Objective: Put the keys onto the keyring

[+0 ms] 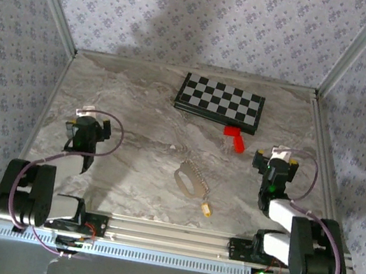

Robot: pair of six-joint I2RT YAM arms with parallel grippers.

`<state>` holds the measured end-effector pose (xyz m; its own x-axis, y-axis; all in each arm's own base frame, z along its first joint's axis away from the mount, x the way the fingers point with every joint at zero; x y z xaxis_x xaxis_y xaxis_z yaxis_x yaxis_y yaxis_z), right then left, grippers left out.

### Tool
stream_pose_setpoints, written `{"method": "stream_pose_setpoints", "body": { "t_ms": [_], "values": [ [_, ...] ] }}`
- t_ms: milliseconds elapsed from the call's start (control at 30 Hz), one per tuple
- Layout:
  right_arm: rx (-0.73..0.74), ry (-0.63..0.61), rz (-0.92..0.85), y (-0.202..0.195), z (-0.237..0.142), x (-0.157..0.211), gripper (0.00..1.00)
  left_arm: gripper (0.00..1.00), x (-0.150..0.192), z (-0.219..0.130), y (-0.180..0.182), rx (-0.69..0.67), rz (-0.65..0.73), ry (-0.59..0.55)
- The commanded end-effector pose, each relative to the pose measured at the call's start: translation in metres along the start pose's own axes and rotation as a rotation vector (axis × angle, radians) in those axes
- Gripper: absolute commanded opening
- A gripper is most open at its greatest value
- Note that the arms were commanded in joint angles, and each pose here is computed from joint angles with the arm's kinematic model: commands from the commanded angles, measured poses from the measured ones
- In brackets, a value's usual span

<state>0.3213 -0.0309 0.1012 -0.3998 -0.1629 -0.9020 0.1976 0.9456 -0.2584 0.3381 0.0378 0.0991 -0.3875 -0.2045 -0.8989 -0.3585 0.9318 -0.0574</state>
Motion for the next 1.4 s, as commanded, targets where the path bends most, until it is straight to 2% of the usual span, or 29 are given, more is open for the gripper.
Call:
{"method": "stream_pose_setpoints", "body": {
  "t_ms": [0, 233, 300, 533, 867, 1367],
  "values": [
    [-0.003, -0.088, 0.053, -0.002, 0.007, -0.027, 1.0, 1.0, -0.027, 0.006, -0.011, 0.047, -0.021, -0.085],
    [-0.017, -0.123, 0.06, 0.003, 0.023, -0.021, 1.0, 1.0, -0.031, 0.016, -0.018, 0.074, -0.001, -0.114],
    [-0.019, -0.157, 0.035, 0.005, 0.025, -0.02, 1.0, 1.0, -0.023, 0.025, -0.009, 0.077, -0.056, -0.126],
    [-0.06, -0.132, 0.0, 0.016, 0.035, -0.016, 1.0, 1.0, -0.015, 0.038, -0.016, 0.11, -0.043, -0.067],
    [-0.069, -0.014, 0.018, 0.016, 0.054, -0.013, 1.0, 1.0, -0.012, 0.038, -0.018, 0.121, -0.033, -0.072],
    [-0.069, -0.013, 0.025, 0.014, 0.055, -0.013, 1.0, 1.0, -0.012, 0.039, -0.022, 0.118, -0.01, -0.07]
  ]
}}
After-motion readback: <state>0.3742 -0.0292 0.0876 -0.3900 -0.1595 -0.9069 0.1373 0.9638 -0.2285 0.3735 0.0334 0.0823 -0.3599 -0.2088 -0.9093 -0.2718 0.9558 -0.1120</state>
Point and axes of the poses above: each hand's point on the last joint's axis, 136 mm out from that joint toward the fingers, its own z axis out along the fingers, its own y axis along the line the jaws close on, x = y × z, the point moved 1 cm from there along -z, back along the fingers, and after that the axes turned 8 degrees about -z, right-handed, at the moved point
